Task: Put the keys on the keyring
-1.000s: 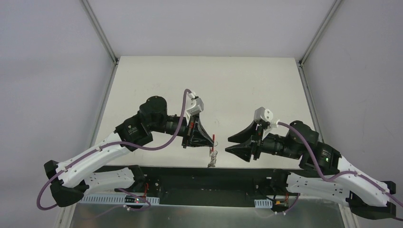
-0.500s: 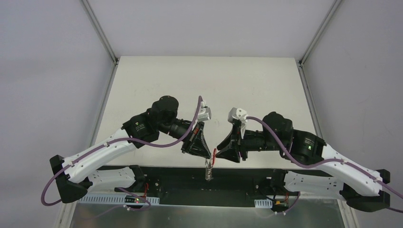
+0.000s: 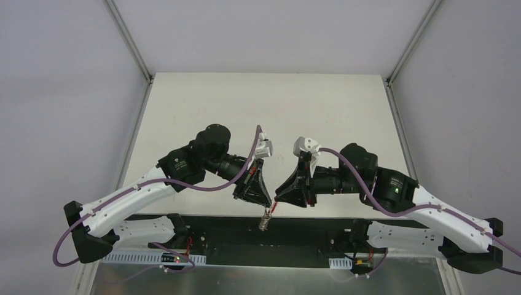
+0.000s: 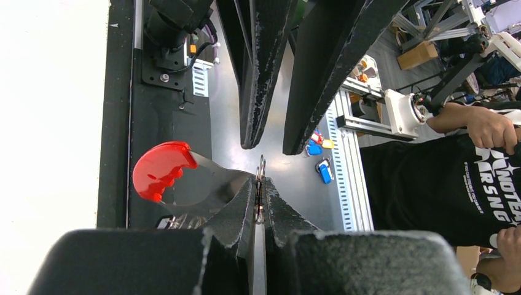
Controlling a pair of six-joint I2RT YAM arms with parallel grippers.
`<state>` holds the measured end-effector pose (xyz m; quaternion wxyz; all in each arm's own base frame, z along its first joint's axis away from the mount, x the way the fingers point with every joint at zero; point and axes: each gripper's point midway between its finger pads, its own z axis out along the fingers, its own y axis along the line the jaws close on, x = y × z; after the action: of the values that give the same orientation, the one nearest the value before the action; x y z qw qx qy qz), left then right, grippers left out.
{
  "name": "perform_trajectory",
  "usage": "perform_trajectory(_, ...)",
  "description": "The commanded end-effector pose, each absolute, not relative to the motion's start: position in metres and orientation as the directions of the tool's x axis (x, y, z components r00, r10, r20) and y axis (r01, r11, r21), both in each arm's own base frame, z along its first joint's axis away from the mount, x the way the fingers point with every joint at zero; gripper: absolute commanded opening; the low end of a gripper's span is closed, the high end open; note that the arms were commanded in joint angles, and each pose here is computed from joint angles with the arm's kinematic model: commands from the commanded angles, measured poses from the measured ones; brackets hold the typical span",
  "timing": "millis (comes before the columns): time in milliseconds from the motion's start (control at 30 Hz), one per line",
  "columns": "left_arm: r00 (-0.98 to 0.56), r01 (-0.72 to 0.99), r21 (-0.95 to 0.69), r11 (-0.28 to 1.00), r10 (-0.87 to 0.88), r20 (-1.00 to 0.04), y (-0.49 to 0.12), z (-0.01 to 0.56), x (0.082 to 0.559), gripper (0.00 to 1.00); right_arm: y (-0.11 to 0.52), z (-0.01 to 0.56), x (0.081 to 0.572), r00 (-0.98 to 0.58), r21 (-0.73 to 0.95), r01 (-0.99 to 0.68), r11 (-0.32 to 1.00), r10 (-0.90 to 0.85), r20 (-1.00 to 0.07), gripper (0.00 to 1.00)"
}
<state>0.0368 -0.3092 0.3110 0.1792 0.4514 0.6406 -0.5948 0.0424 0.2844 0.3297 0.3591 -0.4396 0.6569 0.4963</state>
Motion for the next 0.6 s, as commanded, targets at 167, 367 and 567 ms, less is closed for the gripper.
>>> perform_trajectory(167,-0.469,0.820,-0.538,-0.194,0.311,-0.827,-0.3013,0.3401,0.0252,0.00,0.2960,0.3346,0.0372,-0.361,0.355,-0.933,0.065,-0.211,-0.909,0.23)
perform_trajectory(367,-0.458,0.828,-0.524,-0.198,0.299,-0.837,-0.2989,0.3427,0.0243,0.00,0.2986,0.3298,0.0356,-0.366,0.363,-0.930,0.057,-0.229,-0.902,0.23)
perform_trajectory(567,-0.461,0.829,-0.526,-0.192,0.301,-0.835,-0.2992,0.3405,0.0252,0.00,0.3010,0.3301,0.0335,-0.368,0.369,-0.929,0.040,-0.237,-0.899,0.20)
